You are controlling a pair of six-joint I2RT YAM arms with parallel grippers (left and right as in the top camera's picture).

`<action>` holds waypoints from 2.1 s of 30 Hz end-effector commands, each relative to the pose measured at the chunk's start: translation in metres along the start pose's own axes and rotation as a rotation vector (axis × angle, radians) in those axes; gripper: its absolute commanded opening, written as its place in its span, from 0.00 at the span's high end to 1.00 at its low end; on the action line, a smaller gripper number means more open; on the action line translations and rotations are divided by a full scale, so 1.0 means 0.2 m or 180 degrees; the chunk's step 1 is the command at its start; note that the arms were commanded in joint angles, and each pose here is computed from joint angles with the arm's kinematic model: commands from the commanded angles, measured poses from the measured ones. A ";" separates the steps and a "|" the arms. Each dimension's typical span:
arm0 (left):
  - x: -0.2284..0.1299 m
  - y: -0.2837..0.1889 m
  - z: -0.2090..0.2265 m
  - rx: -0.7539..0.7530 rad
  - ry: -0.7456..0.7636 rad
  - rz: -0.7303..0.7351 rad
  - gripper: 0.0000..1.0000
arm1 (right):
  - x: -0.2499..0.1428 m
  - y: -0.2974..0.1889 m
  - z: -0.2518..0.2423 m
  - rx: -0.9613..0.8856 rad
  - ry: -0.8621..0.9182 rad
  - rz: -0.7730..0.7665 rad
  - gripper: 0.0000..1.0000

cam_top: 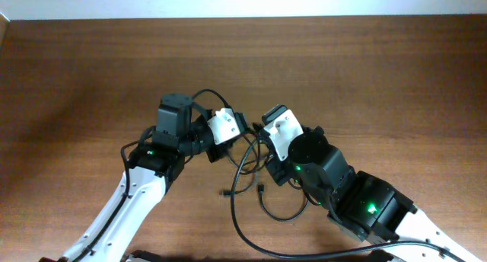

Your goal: Untangle cables

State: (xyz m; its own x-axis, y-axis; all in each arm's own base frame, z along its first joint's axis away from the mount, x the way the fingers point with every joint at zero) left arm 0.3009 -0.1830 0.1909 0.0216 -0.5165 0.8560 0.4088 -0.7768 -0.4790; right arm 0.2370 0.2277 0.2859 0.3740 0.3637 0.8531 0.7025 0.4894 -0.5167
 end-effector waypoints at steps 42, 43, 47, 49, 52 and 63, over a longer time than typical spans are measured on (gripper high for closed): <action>0.04 -0.82 0.17 0.1592 -0.1687 -0.0325 0.32 | -0.08 -0.11 -0.16 0.1472 0.0430 0.0166 0.96; 0.04 -0.80 0.16 0.1443 -0.1717 -0.0354 0.33 | -0.08 -0.11 -0.15 0.1471 0.0407 0.0178 0.96; -0.03 -0.57 0.12 0.0690 -0.1322 -0.0182 0.46 | -0.04 -0.13 0.01 0.1824 0.0188 0.0084 0.96; -0.08 -0.35 0.04 0.0155 -0.0993 0.0019 0.51 | 0.03 -0.16 0.03 0.1853 0.0149 -0.0039 0.96; -0.08 -0.10 -0.05 -0.0203 -0.0584 0.0158 0.40 | 0.04 -0.20 0.06 0.2061 0.0161 -0.0053 0.96; 0.01 0.17 -0.22 -0.0677 -0.0101 -0.0037 0.31 | -0.04 -0.23 0.10 0.2235 0.0298 0.0211 0.96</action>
State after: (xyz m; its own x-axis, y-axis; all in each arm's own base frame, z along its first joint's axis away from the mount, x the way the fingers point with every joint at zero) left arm 0.2815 -0.2168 0.1648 0.1012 -0.4965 0.8621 0.2408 -0.8286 -0.5055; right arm 0.1937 0.2159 0.2864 0.5064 0.3695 0.7791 0.1429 0.8551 -0.4984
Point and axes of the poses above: each gripper's point midway between its finger pads, its own y axis out along the fingers, its own z axis along the line the jaws close on, x = y × z, the point moved 3 cm from there along -y, back along the fingers
